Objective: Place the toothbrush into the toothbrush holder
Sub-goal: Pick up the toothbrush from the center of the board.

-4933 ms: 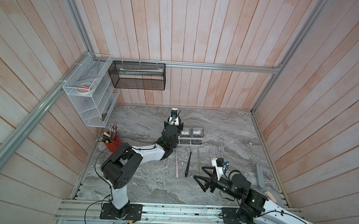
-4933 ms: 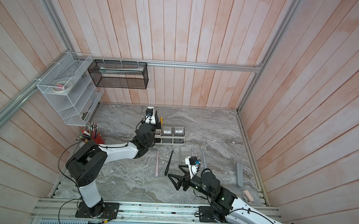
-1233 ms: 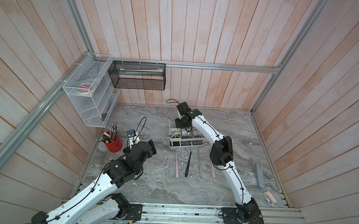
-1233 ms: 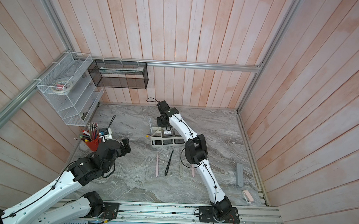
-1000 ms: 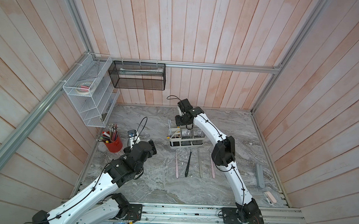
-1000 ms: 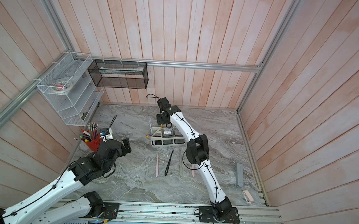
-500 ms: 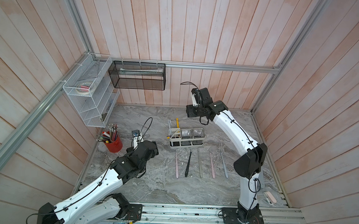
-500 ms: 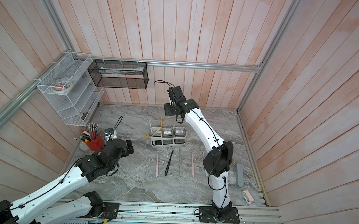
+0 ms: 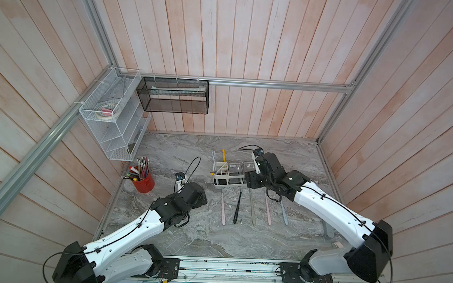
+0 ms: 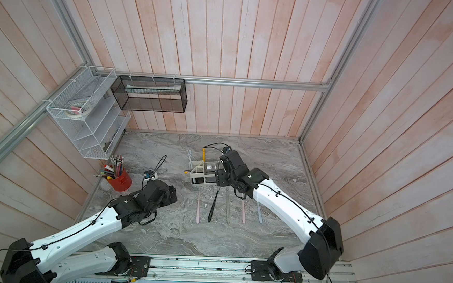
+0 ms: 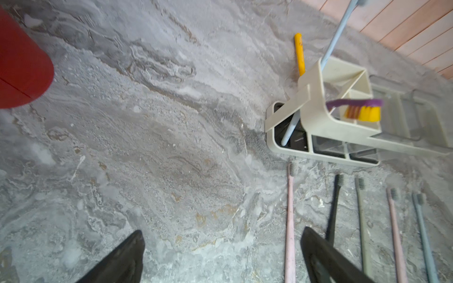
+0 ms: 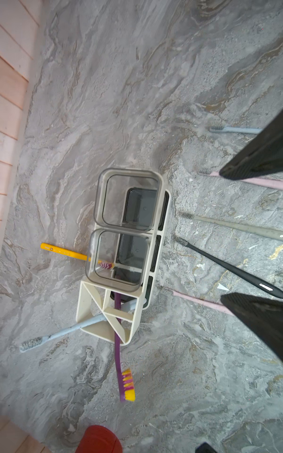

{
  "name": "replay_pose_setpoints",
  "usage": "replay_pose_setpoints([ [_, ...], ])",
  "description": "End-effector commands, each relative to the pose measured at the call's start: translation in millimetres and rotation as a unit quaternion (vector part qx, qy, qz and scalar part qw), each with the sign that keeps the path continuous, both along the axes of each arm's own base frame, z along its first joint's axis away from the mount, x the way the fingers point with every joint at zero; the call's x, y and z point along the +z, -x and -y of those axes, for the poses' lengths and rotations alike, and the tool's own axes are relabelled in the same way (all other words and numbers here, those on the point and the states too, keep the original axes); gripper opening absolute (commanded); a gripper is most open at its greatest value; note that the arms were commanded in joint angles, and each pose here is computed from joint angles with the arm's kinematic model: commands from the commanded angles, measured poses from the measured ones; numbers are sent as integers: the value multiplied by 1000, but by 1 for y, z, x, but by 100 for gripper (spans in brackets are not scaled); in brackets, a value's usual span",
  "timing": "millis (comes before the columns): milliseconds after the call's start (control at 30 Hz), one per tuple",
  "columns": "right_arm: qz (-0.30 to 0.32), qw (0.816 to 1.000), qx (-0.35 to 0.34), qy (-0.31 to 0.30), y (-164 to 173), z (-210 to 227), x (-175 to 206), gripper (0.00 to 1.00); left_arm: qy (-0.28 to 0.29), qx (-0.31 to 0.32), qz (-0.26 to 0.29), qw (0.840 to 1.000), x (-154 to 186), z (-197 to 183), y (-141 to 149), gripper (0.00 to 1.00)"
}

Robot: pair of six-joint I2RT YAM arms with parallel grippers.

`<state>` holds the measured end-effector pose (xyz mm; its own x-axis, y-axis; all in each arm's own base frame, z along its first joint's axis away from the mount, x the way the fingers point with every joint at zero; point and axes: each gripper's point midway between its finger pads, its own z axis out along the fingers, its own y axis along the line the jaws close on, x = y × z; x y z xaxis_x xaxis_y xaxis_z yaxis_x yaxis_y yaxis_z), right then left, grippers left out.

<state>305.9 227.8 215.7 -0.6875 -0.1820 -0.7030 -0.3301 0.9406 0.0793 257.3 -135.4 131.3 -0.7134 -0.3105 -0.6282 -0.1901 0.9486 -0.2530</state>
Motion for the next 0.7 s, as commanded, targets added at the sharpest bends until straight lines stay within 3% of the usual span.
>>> replay_pose_setpoints([
  [0,45,998,-34,-40,-2,11,21,81,18,-7,-22,1000,-2,19,-4,100],
  [300,78,995,-35,-57,20,35,35,97,-14,-15,-53,998,-21,55,-21,100],
  [500,109,991,-31,-72,32,47,55,98,-74,-19,-83,994,-38,77,-36,100],
  [600,122,989,-28,-80,38,53,65,98,-93,-14,-94,991,-45,81,-42,89],
  [667,130,987,-27,-86,41,56,71,98,-97,-13,-94,991,-46,85,-47,88],
])
